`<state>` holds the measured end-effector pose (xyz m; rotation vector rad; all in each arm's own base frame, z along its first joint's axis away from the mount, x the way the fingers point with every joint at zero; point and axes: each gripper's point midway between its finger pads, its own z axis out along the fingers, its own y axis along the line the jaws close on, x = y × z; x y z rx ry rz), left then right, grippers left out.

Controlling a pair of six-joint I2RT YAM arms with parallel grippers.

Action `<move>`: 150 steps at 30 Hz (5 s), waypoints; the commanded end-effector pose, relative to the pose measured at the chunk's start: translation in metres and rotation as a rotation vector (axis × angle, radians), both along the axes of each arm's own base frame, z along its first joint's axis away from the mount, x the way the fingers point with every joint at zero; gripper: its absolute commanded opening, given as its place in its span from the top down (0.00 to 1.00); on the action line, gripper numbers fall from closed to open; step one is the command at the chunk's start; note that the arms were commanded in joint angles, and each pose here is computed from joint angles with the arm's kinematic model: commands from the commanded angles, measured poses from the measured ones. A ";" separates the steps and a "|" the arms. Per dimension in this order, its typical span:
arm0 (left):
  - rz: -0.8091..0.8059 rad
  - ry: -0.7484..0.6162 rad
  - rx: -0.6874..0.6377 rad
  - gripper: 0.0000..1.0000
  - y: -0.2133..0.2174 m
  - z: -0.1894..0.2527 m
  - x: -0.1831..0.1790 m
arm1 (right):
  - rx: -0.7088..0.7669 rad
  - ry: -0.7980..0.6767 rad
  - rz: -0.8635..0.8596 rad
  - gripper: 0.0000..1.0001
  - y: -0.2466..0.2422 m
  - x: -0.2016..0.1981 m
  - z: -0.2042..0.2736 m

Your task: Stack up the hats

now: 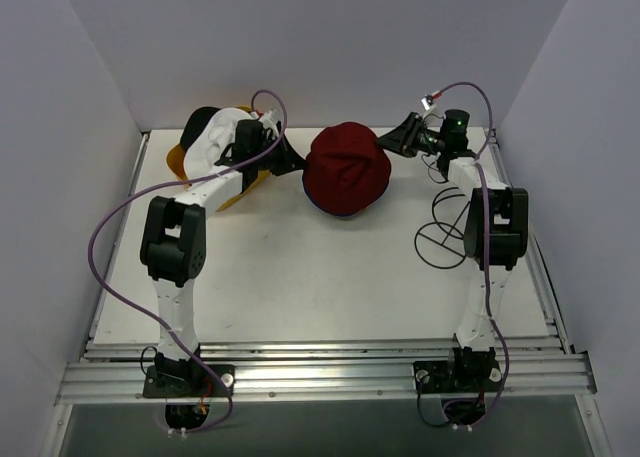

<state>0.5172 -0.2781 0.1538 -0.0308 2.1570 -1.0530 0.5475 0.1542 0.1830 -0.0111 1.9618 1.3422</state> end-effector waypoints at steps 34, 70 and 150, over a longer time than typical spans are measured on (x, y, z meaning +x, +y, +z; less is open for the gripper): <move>0.054 0.014 0.143 0.98 0.015 -0.026 -0.005 | -0.388 0.155 -0.293 1.00 -0.050 0.034 -0.077; 0.163 -0.176 0.204 0.46 0.051 0.119 -0.041 | -0.477 0.007 -0.448 0.62 -0.064 0.010 0.076; -0.204 -0.637 -0.279 0.98 0.078 0.306 -0.263 | 0.161 -0.356 -0.171 0.34 0.159 -0.262 0.224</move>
